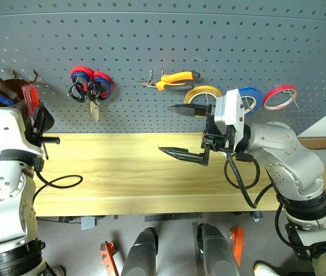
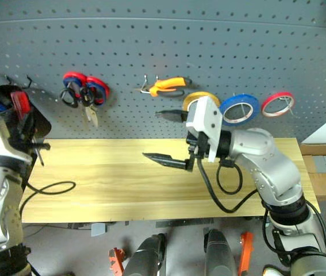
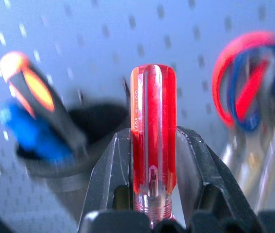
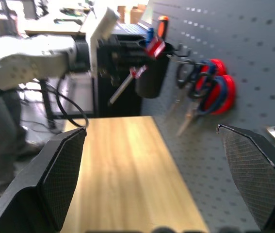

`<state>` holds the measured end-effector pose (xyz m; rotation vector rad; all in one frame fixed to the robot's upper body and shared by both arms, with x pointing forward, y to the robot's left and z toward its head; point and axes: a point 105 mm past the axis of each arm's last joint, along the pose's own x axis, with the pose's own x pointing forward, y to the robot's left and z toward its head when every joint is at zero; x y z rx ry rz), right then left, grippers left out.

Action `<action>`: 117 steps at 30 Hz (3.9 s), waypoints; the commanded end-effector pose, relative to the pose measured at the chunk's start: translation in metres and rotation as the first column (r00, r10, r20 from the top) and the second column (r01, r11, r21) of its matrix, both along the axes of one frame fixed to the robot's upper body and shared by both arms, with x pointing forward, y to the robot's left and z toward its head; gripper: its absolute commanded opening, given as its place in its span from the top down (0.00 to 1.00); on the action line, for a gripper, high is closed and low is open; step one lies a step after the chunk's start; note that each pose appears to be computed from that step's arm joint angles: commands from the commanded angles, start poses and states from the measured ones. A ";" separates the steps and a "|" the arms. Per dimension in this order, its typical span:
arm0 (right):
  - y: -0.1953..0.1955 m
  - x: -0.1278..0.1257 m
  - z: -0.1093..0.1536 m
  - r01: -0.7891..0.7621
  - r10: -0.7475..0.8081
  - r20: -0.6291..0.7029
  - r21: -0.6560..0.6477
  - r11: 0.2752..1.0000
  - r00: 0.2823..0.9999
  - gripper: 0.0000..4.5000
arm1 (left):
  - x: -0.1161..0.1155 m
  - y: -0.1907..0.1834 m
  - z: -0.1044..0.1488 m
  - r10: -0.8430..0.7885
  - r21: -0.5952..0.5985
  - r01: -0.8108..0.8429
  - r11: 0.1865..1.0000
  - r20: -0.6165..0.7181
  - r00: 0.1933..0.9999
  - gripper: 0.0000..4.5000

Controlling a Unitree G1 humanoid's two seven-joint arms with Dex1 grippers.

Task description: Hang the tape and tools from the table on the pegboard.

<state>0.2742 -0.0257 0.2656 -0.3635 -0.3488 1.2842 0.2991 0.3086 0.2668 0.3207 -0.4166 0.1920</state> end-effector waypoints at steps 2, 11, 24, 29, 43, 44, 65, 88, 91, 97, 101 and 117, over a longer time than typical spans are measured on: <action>-0.006 -0.003 0.018 0.024 -0.027 0.073 0.037 0.999 0.997 0.00 | -0.011 0.012 0.040 0.026 0.008 -0.028 1.000 0.146 0.989 0.81; -0.008 -0.002 0.021 0.026 -0.029 0.087 0.030 0.999 0.996 0.00 | -0.010 0.016 0.097 -0.017 -0.024 0.025 0.999 0.290 0.957 0.81; -0.008 -0.003 0.028 0.006 -0.010 0.103 0.036 0.999 0.995 0.00 | -0.021 0.028 0.154 -0.027 0.018 0.021 1.000 0.423 0.906 0.81; -0.007 -0.002 0.028 0.010 -0.014 0.106 0.036 0.999 0.994 0.00 | -0.017 0.035 0.158 -0.017 0.009 0.015 1.000 0.444 0.896 0.81; -0.008 -0.003 0.024 0.014 -0.016 0.102 0.026 1.000 0.995 0.00 | 0.003 -0.005 0.134 -0.178 0.052 0.171 0.984 0.356 0.917 0.81; -0.007 -0.004 0.024 0.013 -0.015 0.102 0.027 1.000 0.995 0.00 | 0.004 -0.009 0.133 -0.191 0.059 0.182 0.982 0.352 0.916 0.81; -0.006 -0.002 0.024 0.000 -0.003 0.101 0.033 0.999 0.995 0.00 | -0.016 0.032 0.130 0.008 -0.027 0.002 1.000 0.390 0.921 0.81; -0.003 -0.006 0.023 -0.011 0.007 0.104 0.039 0.999 0.995 0.00 | 0.002 0.039 0.090 0.069 -0.051 -0.054 0.997 0.373 0.925 0.21; -0.004 -0.005 0.023 -0.011 0.007 0.105 0.036 0.999 0.994 0.00 | 0.000 0.034 0.095 0.053 -0.058 -0.034 0.998 0.391 0.919 0.21; -0.007 -0.005 0.025 -0.008 0.004 0.106 0.042 0.999 0.994 0.00 | 0.003 -0.031 0.121 -0.187 0.111 0.155 0.982 0.402 0.896 0.21; -0.012 -0.004 0.026 0.001 -0.006 0.108 0.042 0.999 0.994 0.00 | 0.012 -0.086 0.110 -0.431 0.213 0.385 0.898 0.246 0.868 0.21; -0.041 0.006 -0.007 0.206 -0.207 0.012 0.072 0.976 0.978 0.00 | 0.026 -0.126 -0.019 -0.499 -0.159 0.475 0.865 -0.195 0.844 0.21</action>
